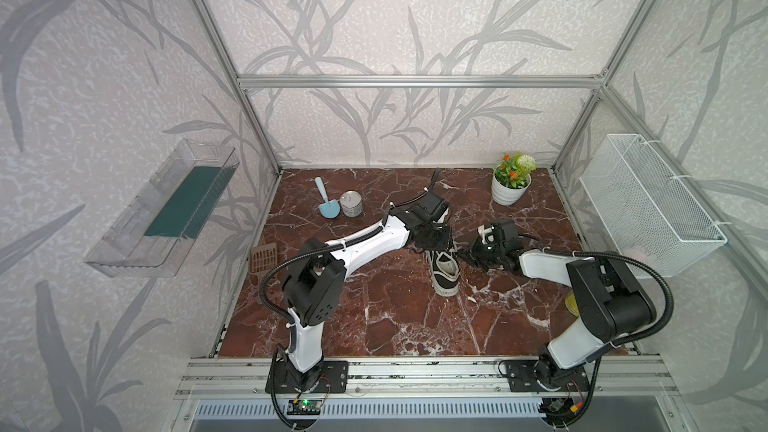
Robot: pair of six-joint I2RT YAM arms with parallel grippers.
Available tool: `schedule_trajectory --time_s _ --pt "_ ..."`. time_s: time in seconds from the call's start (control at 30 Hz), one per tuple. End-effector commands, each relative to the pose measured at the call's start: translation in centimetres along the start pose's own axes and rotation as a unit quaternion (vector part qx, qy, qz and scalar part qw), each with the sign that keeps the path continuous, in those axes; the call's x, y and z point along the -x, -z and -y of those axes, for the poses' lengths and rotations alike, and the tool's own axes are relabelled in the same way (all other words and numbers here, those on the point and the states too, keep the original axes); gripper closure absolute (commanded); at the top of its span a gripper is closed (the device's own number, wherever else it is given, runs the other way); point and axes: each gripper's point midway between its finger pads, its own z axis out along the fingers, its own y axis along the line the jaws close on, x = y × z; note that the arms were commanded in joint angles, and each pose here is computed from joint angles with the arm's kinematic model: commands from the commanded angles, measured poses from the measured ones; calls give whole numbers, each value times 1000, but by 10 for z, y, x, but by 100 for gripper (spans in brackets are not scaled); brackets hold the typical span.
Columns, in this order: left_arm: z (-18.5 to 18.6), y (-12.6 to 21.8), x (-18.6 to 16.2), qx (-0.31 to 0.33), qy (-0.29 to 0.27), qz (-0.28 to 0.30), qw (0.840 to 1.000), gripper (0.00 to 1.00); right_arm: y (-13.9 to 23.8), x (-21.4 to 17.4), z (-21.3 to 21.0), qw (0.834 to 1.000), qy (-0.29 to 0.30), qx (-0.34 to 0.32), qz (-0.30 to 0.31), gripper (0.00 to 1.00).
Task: Tie the shoes
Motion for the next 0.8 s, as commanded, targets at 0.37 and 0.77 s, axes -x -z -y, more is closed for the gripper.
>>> schedule_trajectory --time_s 0.37,0.77 --pt "1 0 9 0 0 1 1000 62 0 6 -31 998 20 56 -9 100" --pt "-4 1 12 4 6 3 1000 64 1 5 -44 996 12 92 -12 100"
